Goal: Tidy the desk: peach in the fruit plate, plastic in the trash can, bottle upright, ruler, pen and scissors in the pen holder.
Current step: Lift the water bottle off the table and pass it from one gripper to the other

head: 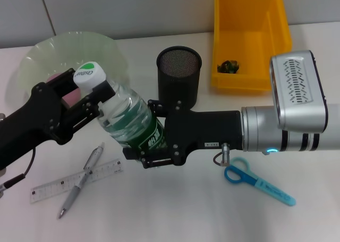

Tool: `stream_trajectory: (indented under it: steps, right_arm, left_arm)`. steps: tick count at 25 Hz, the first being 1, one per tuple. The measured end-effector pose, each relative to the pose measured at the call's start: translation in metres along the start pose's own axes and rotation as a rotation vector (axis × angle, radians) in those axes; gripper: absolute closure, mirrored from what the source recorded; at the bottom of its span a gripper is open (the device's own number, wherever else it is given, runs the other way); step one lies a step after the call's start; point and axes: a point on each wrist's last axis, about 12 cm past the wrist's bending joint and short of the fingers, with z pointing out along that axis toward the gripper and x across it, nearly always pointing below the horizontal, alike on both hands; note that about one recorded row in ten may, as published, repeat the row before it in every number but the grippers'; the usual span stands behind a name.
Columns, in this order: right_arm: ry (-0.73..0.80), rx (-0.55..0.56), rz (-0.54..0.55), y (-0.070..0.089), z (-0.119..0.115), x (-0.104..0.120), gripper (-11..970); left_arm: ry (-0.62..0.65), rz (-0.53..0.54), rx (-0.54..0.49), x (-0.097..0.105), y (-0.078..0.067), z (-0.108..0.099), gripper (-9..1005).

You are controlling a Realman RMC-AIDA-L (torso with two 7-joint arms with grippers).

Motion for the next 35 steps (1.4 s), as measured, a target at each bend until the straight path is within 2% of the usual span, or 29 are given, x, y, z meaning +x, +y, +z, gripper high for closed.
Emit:
stream_trajectory:
  steps: [1,11,18,25,35]
  right_arm:
    - [-0.001,-0.002,0.0,0.0002,0.0001,-0.0001,190]
    - [-0.001,-0.004,0.002,0.0012,-0.0005,0.0007,189]
    - [-0.004,-0.02,0.003,0.0047,-0.0003,0.0016,155]
    - [-0.003,-0.023,0.003,0.0051,-0.0001,0.002,121]
    - [-0.027,-0.047,0.007,0.0071,-0.0032,-0.0022,120]
  left_arm:
    - [-0.003,-0.003,-0.001,-0.0008,0.0006,0.0004,472]
    - [0.002,-0.024,0.008,-0.0019,0.0017,0.0022,519]
    - [-0.006,-0.029,0.02,-0.0029,0.0002,0.0019,551]
    - [-0.009,-0.028,0.024,-0.0033,-0.0002,0.0017,551]
    - [-0.01,-0.028,0.026,-0.0033,-0.0007,0.0012,551]
